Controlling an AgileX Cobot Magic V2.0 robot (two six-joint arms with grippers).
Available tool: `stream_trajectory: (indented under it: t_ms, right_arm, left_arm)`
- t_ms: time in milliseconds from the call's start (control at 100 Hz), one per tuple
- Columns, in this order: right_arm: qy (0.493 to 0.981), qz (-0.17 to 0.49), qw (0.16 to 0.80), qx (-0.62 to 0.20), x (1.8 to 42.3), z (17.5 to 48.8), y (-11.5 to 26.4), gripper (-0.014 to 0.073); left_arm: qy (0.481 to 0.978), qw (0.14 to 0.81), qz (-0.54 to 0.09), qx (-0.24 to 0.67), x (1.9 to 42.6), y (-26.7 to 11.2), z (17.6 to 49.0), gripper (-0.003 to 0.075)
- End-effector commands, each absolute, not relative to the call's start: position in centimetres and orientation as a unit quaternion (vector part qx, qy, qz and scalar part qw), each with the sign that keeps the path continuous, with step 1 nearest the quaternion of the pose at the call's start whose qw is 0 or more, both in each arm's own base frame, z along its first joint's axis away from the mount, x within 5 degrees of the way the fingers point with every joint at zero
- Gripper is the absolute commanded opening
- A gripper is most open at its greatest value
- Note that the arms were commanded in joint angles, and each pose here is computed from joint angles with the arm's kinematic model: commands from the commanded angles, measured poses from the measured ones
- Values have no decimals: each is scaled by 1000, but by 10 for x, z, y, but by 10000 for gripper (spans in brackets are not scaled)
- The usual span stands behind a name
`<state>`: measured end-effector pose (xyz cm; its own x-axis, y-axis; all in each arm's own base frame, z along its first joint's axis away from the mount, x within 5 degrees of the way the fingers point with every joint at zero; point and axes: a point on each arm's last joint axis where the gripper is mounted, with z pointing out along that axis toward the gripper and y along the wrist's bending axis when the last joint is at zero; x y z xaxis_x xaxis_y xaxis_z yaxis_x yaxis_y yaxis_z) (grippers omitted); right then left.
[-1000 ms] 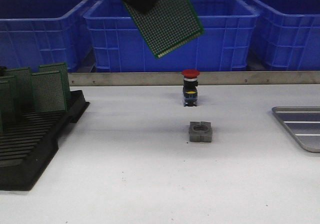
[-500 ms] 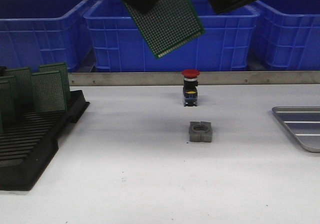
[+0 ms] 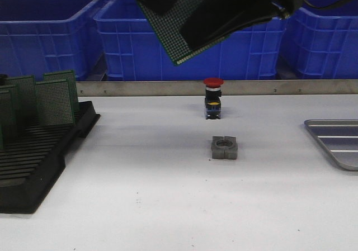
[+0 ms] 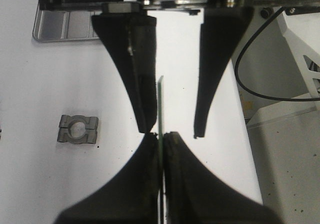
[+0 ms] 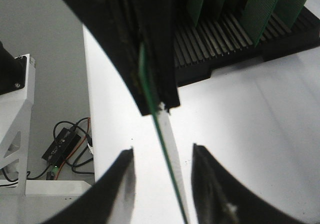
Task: Place circuit board on tray
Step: 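Bring the right gripper to the board and grasp it from the left gripper, then carry the board with the right gripper and lower it onto the metal tray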
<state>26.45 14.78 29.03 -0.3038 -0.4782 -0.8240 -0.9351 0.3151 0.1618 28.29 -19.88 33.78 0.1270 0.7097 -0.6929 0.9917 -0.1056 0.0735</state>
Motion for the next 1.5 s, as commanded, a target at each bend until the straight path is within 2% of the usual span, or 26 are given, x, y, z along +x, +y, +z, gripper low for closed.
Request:
stream_trajectory:
  t_ms: [0,130,200,290,440,540,690,880,1020,1180,1340,1490]
  right_arm:
    - [714,348,380,-474,263,314,150,146]
    - [714,347,381,-474,263,314,150,-6]
    - [714,347,381,-474,263,314,150,-63]
    - [714,347,381,-474,263,314,150,-66]
    - [714,347,381,-473,263,314,149,-66]
    - [715,345,383,-473,264,315,149,-66]
    - [717,319,392,-479,263,322,139,-66]
    - [757,279,408,-428,267,333,100,-66]
    - [812,257,405,-333,278,331,57,-66]
    - [868,263,385,-170,291,321,5,-66]
    - [895,285,341,-33,306,292,-35,-66]
    - [907,299,296,35,319,257,-60,-66]
  left_arm:
    - [589,299,-283,696,267,-200,364,-18]
    - [589,299,-283,696,267,-200,364,-15]
    - [589,299,-283,696,267,-200,364,17]
    - [589,299,-283,696,267,-200,364,132]
    - [589,299,-283,696,268,-200,364,407]
    - [589,301,-282,695,268,-200,364,491]
    - [589,302,-281,694,268,-200,364,491]
    - [589,302,-281,694,268,-200,364,491]
    - [589,302,-281,694,268,-200,364,491]
    - [589,302,-281,694,268,-200,364,491]
    - [589,302,-281,694,268,-200,364,491]
    - [589,302,-281,694,268,-200,364,491]
